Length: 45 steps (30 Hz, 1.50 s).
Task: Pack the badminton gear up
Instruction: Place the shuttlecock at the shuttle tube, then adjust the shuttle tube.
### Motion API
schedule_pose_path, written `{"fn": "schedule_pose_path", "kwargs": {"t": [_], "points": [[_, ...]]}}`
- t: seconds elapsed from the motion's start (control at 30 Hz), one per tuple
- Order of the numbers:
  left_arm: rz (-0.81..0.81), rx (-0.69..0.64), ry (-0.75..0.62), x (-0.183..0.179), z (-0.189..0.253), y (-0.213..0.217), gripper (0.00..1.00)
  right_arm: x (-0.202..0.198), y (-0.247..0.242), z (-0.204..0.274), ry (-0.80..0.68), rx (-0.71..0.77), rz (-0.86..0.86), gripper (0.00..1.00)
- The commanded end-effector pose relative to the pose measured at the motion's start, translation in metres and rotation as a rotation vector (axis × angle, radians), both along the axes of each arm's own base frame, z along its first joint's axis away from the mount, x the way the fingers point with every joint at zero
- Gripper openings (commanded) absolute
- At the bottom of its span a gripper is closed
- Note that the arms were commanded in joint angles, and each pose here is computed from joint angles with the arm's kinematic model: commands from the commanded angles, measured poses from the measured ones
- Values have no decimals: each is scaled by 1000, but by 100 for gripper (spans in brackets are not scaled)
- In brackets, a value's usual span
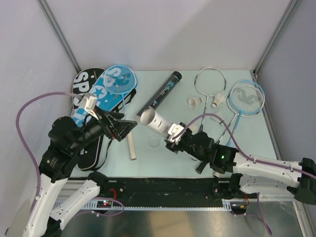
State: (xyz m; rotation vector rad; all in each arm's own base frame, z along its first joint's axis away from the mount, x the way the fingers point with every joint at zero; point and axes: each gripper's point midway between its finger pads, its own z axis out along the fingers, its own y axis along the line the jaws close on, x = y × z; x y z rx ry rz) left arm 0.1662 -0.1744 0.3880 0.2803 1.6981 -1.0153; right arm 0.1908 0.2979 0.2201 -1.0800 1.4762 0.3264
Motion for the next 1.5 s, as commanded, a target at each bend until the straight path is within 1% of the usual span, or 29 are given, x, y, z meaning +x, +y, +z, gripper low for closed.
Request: {"fn": "schedule_pose_path", "kwargs": {"t": [0.0,0.1,0.2,0.3,0.43,0.5,0.7,0.83,1.0,1.07,1.27,1.47], "points": [[-7,100,-42,9,-35,0,100,-4,11,115,19,476,-10,44],[-185,137,-17,-4,-58,-21,100,-12,18,143,51,627,36,45],[-290,142,22,-9,-74,-35,100,-15,23,167,75,773,62,45],[-354,126,-18,-18,-76,-44,100,-18,25,188,97,900,82,45],[-450,98,-86,-33,-76,-56,100,-22,28,207,100,1005,123,46],[-484,105,-92,-37,-81,-60,100,-27,30,216,100,1043,165,46],[-561,121,-70,-44,-92,-69,100,-46,36,234,111,1117,291,46],[-619,121,-90,-54,-91,-74,100,-50,38,235,140,1133,316,46],[-644,128,-108,-56,-89,-77,99,-49,42,231,212,1162,312,45],[-652,131,-107,-55,-89,-79,97,-50,45,229,229,1162,320,45],[-655,130,-95,-52,-87,-82,81,-51,52,214,289,1122,319,45],[-615,132,-104,-49,-87,-79,69,-46,51,200,326,1112,282,49]]}}
